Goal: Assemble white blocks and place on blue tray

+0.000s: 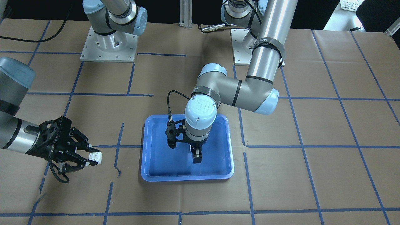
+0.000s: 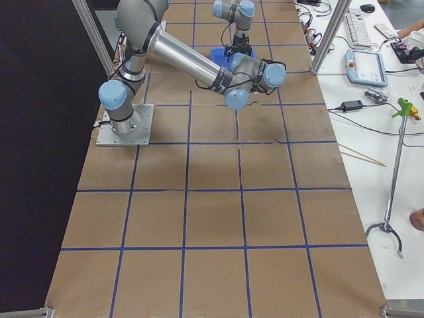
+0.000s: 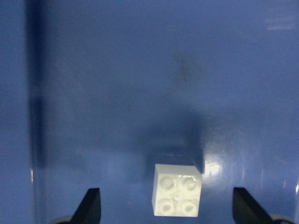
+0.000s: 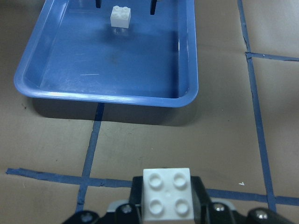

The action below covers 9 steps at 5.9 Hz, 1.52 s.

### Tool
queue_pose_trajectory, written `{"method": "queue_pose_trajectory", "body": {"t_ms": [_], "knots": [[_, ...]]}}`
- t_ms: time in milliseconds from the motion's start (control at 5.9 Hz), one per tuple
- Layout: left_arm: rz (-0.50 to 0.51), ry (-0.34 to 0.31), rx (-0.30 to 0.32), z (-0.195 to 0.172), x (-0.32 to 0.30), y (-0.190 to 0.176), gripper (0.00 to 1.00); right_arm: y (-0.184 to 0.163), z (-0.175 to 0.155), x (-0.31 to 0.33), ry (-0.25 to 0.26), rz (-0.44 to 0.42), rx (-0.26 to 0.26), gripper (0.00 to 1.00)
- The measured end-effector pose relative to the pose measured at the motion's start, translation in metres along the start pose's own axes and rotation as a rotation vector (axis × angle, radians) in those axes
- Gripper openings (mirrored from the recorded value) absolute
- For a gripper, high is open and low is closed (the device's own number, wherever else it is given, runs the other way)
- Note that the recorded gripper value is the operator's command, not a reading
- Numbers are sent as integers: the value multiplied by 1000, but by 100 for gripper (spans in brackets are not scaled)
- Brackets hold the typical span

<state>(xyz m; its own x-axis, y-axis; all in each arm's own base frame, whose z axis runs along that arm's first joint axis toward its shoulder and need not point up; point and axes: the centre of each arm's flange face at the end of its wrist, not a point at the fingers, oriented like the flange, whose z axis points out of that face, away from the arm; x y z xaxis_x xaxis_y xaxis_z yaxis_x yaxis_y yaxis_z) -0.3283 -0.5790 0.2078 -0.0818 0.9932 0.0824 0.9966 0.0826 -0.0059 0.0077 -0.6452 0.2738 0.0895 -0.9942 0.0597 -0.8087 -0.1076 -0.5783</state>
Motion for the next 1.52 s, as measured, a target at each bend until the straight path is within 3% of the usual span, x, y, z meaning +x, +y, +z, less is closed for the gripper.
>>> {"method": "queue_pose_trajectory", "body": {"t_ms": [339,677,1185,1524], "knots": [[-26,26,-15,-40,11,21,99,-17,17,3,1,14,10,36],[-55,38,-18,-74,31,46,99,-45,50,2,49,57,9,36],[-255,133,-12,-171,56,162,99,-119,111,-10,160,131,2,36],[-396,132,-5,-207,71,196,99,-172,151,-26,168,141,16,36]]}}
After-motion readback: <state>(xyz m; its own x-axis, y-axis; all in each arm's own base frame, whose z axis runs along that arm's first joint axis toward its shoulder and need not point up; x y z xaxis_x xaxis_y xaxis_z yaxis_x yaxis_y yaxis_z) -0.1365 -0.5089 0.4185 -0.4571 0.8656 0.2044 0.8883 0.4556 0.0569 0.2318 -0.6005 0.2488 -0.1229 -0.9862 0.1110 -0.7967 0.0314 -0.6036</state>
